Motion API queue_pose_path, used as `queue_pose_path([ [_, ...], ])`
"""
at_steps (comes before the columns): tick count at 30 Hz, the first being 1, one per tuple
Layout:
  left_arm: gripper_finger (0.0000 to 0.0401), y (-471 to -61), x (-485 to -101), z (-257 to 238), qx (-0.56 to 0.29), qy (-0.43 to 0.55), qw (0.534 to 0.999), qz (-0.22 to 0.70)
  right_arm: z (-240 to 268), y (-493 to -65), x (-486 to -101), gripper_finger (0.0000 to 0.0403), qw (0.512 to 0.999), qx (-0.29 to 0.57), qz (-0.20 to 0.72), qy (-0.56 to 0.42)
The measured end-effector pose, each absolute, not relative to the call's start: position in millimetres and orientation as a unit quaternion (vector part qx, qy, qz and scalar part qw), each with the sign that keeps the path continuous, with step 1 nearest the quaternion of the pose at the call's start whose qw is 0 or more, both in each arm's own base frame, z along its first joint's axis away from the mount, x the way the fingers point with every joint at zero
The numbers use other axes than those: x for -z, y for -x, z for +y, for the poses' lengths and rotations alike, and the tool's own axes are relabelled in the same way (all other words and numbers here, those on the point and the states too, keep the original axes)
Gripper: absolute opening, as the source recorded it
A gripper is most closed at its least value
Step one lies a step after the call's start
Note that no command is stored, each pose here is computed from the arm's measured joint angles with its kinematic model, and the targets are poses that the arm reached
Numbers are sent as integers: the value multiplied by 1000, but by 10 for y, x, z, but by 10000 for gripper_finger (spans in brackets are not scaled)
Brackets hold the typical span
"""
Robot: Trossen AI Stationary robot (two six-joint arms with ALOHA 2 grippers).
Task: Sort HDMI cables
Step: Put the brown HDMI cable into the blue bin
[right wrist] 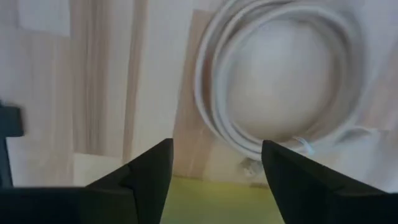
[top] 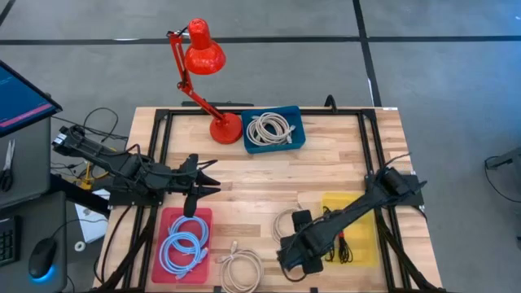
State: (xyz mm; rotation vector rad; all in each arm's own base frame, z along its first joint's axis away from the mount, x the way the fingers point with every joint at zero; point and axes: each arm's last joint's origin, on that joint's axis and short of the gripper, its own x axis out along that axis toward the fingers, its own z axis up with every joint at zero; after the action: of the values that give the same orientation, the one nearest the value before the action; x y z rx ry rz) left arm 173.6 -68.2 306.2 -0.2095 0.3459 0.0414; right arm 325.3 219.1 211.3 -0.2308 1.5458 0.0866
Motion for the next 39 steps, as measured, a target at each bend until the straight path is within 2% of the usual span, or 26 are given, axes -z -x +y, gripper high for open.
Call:
queue_pose_path([
  [8, 92, -1736, -3062, -682, -21, 104, 979, 172, 2207, -3368, -1672, 215, 667, -38, 733, 126],
  [18, 92, -1735, -3062, -682, -21, 104, 979, 172, 2262, -3465, -1392, 182, 664, -53, 738, 110],
  [21, 92, -1735, -3062, -682, -21, 104, 979, 172, 2270, -3469, -1391, 145, 667, -52, 735, 107],
  [27, 92, -1736, -3061, -683, -21, 104, 979, 172, 2241, -3491, -1399, 26, 671, -45, 733, 103],
  [33, 92, -1736, -3061, -683, -21, 104, 979, 172, 2213, -3497, -1433, 26, 676, -34, 728, 110],
  [39, 92, -1735, -3062, -683, -21, 104, 979, 172, 2040, -3531, -1792, 25, 716, 3, 691, 98],
])
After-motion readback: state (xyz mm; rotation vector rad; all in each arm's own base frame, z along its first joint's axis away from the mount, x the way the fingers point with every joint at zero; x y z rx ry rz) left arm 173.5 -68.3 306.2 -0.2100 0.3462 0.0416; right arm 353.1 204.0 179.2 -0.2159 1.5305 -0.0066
